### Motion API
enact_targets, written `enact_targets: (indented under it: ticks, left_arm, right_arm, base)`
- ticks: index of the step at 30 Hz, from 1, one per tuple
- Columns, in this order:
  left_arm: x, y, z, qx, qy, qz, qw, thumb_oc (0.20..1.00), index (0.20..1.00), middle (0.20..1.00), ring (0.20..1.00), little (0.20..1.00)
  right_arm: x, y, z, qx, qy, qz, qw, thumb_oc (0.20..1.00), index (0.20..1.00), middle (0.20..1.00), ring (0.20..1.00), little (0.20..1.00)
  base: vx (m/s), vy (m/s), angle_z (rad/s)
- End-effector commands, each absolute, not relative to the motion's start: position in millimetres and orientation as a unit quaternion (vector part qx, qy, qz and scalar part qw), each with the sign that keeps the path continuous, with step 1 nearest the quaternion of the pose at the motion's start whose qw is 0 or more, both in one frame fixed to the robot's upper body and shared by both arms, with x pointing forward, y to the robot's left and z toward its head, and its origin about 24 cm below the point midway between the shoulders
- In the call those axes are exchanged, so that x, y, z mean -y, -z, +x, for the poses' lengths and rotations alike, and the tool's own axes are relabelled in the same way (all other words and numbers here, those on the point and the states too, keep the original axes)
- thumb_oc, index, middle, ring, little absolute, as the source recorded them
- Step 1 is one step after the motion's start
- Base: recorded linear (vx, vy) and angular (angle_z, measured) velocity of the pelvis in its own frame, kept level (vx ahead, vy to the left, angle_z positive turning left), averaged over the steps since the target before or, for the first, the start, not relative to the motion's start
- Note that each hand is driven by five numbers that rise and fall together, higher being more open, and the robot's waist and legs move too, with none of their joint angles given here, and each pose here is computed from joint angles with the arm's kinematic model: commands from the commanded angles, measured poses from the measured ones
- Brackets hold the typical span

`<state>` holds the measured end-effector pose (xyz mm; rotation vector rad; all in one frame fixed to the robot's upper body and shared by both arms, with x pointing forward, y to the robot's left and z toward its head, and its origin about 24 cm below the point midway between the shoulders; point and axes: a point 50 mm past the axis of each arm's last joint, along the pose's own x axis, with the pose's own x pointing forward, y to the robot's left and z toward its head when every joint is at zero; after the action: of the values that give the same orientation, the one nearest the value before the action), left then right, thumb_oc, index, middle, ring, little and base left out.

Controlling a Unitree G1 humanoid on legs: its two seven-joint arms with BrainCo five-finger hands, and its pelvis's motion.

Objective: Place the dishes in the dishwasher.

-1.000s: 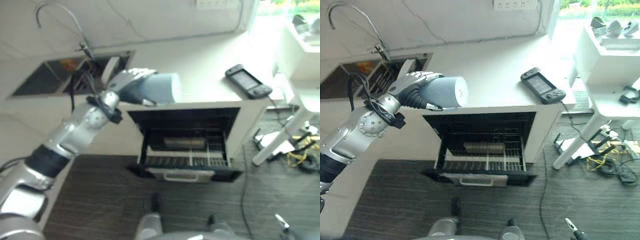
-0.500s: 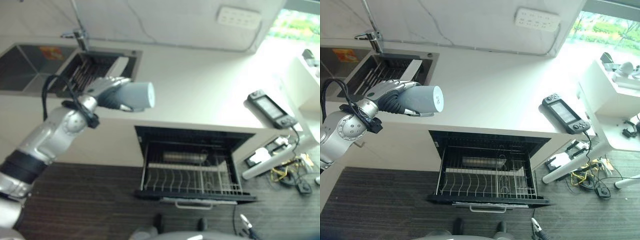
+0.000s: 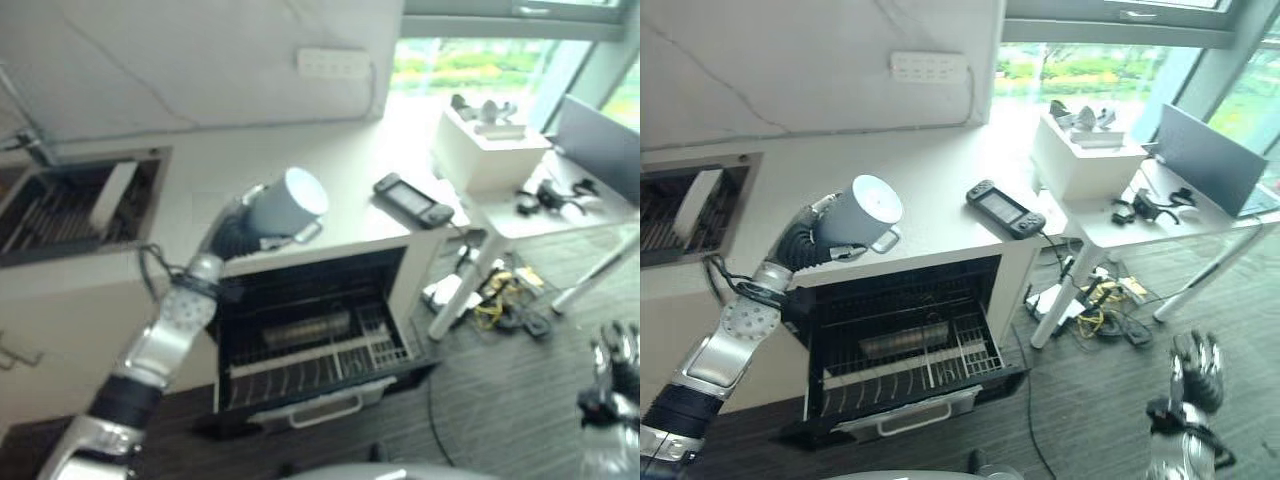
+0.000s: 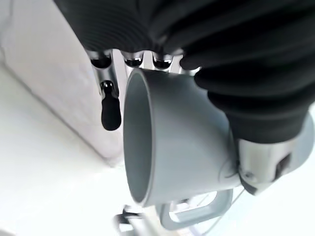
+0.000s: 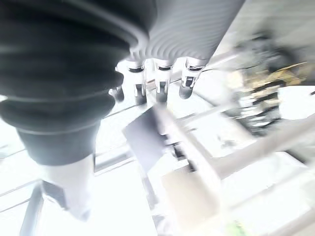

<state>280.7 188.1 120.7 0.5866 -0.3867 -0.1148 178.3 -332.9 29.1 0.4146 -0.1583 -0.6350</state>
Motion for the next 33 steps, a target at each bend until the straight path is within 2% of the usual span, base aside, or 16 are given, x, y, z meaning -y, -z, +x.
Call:
enact_targets:
  ticks: [1, 4, 5, 9, 12, 16, 18, 26, 27, 33]
  left_arm:
    - [-201, -156, 300, 0.250, -0.032, 0.205, 0.946, 0.200, 0.200, 0.200, 0.200, 0.200]
    - [-187, -140, 300, 0.232, -0.049, 0.148, 0.960, 0.200, 0.200, 0.200, 0.200, 0.200]
    - [-180, -135, 301, 0.233, -0.079, 0.130, 0.961, 0.200, 0.200, 0.200, 0.200, 0.200]
    - [-173, -136, 301, 0.251, -0.118, 0.138, 0.951, 0.200, 0.200, 0.200, 0.200, 0.200]
    - [-166, -143, 297, 0.295, -0.157, 0.184, 0.924, 0.200, 0.200, 0.200, 0.200, 0.200]
    - [-164, -145, 293, 0.325, -0.203, 0.237, 0.893, 0.200, 0.200, 0.200, 0.200, 0.200]
    - [-161, -143, 296, 0.331, -0.223, 0.267, 0.877, 0.200, 0.200, 0.200, 0.200, 0.200]
    - [-146, -134, 295, 0.319, -0.139, 0.335, 0.876, 0.200, 0.200, 0.200, 0.200, 0.200]
    - [-140, -134, 293, 0.317, -0.094, 0.292, 0.897, 0.200, 0.200, 0.200, 0.200, 0.200]
    - [-128, -122, 291, 0.244, -0.025, 0.197, 0.949, 0.200, 0.200, 0.200, 0.200, 0.200]
  right_arm:
    - [329, -49, 197, 0.102, 0.252, 0.177, 0.946, 1.000, 1.000, 1.000, 1.000, 1.000]
    - [291, -81, 217, 0.136, 0.136, 0.142, 0.971, 1.000, 1.000, 1.000, 1.000, 1.000]
    - [261, -101, 227, 0.153, 0.018, 0.158, 0.975, 1.000, 1.000, 1.000, 1.000, 1.000]
    - [218, -120, 236, 0.161, -0.113, 0.156, 0.968, 1.000, 1.000, 1.000, 1.000, 1.000]
    - [188, -134, 240, 0.167, -0.200, 0.123, 0.957, 1.000, 1.000, 1.000, 1.000, 1.000]
    - [171, -151, 247, 0.191, -0.231, 0.090, 0.950, 1.000, 1.000, 1.000, 1.000, 1.000]
    - [157, -166, 256, 0.215, -0.222, 0.028, 0.951, 1.000, 1.000, 1.000, 1.000, 1.000]
    - [150, -189, 270, 0.240, -0.193, -0.063, 0.949, 1.000, 1.000, 1.000, 1.000, 1.000]
    - [146, -193, 273, 0.245, -0.196, -0.086, 0.945, 1.000, 1.000, 1.000, 1.000, 1.000]
    - [133, -205, 279, 0.256, -0.212, -0.095, 0.938, 1.000, 1.000, 1.000, 1.000, 1.000]
  base:
    - [0.01, 0.000, -0.49]
    - [-0.01, 0.002, -0.39]
    - [0.00, 0.027, -0.36]
    - [0.01, 0.028, -0.15]
    - [0.02, -0.002, -0.02]
    - [0.06, -0.009, 0.09]
    - [0.06, -0.017, 0.16]
    - [0.04, -0.013, 0.22]
    - [0.04, -0.014, 0.13]
    - [0.00, -0.023, 0.16]
